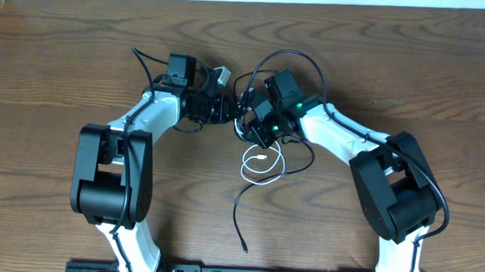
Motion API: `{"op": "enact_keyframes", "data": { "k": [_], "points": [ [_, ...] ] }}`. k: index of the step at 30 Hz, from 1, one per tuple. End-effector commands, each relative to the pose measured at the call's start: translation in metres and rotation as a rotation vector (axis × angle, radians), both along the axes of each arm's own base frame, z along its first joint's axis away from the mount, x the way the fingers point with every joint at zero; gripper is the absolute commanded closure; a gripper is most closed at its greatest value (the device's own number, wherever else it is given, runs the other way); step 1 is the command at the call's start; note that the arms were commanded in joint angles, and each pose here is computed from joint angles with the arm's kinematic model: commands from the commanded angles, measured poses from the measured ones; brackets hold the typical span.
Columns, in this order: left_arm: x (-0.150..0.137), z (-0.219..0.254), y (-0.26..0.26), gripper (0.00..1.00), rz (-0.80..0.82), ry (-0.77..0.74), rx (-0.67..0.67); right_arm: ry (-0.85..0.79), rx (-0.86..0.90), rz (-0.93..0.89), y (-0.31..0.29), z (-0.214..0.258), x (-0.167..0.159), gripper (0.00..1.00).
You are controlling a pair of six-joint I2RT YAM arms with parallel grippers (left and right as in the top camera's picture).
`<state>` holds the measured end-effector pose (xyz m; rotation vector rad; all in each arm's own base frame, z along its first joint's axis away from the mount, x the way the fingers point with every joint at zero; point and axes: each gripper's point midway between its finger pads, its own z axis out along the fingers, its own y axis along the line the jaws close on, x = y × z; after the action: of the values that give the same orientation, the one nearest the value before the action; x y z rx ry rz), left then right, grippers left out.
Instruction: Untangle cables
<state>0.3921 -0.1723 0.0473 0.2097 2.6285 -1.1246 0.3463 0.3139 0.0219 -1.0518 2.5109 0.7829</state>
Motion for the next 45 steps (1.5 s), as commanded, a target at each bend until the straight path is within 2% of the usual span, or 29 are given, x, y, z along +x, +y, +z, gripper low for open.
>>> {"op": "enact_keyframes", "data": {
  "k": [1,10,14,17,26,34,45],
  "points": [
    [-0.005,0.006,-0.003,0.92,-0.026,-0.013,-0.032,-0.022,-0.054,-0.002,-0.003,-0.01,-0.001,0.83],
    [-0.003,0.004,-0.001,0.92,-0.018,-0.015,-0.012,-0.008,-0.045,-0.035,-0.002,-0.009,0.001,0.99],
    [0.002,-0.009,0.013,0.64,0.026,-0.016,0.092,0.009,-0.032,-0.077,0.0,-0.008,0.004,0.99],
    [0.004,-0.016,0.022,0.56,0.058,-0.008,0.152,0.02,-0.016,-0.116,0.002,-0.006,0.008,0.99],
    [0.004,-0.018,0.025,0.56,0.086,0.011,0.167,0.073,0.017,-0.23,0.003,-0.002,0.015,0.99],
    [0.003,-0.019,0.025,0.56,0.086,0.015,0.168,0.185,0.064,-0.399,-0.005,0.001,0.025,0.99],
    [0.0,-0.023,0.023,0.56,0.118,0.067,0.151,0.261,0.141,-0.383,-0.006,0.009,0.025,0.99]
  ]
}}
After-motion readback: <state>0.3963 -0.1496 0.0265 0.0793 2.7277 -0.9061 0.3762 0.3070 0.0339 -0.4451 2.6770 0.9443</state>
